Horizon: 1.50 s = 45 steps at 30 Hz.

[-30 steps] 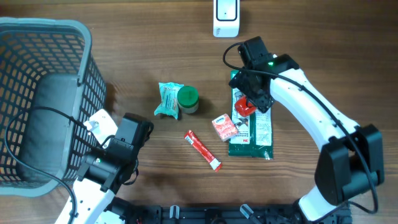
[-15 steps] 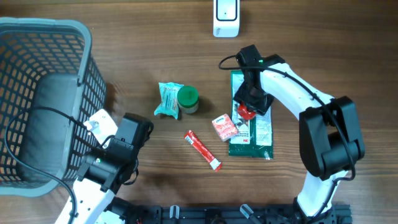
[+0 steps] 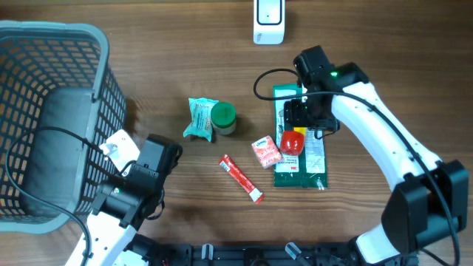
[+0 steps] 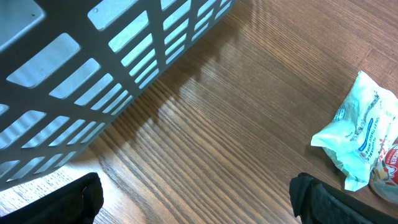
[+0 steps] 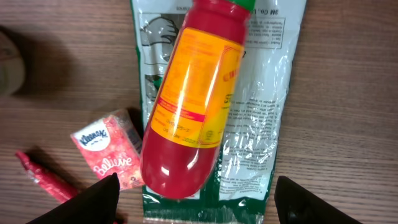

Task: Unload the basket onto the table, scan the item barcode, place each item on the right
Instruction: 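Lift the sauce bottle and swing it upright with the right gripper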

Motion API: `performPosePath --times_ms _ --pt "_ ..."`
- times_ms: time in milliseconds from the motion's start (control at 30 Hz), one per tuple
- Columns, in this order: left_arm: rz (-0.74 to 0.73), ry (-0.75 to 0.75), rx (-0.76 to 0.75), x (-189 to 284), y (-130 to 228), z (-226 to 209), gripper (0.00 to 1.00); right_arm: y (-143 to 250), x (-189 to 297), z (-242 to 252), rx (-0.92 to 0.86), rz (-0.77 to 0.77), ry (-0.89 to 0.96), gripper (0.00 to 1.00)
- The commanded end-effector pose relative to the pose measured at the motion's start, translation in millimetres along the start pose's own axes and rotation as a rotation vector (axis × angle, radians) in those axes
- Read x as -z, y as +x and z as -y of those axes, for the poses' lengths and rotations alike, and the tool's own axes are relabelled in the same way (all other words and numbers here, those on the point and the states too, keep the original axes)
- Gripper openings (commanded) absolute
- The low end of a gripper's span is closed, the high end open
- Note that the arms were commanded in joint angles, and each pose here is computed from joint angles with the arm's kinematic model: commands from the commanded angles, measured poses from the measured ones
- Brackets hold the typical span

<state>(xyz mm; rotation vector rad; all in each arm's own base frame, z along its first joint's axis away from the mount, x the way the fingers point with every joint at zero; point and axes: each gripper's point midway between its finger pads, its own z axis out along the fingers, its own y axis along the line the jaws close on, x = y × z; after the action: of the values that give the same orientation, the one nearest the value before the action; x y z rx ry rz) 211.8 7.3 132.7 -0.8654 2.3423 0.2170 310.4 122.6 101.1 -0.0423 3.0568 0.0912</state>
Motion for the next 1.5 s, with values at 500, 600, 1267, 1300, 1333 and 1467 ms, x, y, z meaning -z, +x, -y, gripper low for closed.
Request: performPosePath --times_ms 500,600,1267,1300,1333,1467 --pt "0.003 -0.003 -0.003 0 0 -2 1.00 22 -94 -5 -0.518 -0.204 0.133 0.72" --pt "0.003 -0.003 -0.003 0 0 -2 1.00 30 -101 9 -0.471 -0.205 0.249 0.65" --pt "0.003 -0.003 -0.003 0 0 -2 1.00 3 7 -81 0.397 -0.057 -0.854 0.48" --pt "0.003 -0.003 -0.003 0 0 -2 1.00 6 12 -87 0.453 -0.027 -0.920 0.49" --pt "0.003 -0.003 -0.003 0 0 -2 1.00 7 16 -91 0.481 -0.010 -0.960 0.49" --pt "0.003 -0.003 -0.003 0 0 -2 1.00 11 32 -102 0.604 0.087 -1.095 0.49"
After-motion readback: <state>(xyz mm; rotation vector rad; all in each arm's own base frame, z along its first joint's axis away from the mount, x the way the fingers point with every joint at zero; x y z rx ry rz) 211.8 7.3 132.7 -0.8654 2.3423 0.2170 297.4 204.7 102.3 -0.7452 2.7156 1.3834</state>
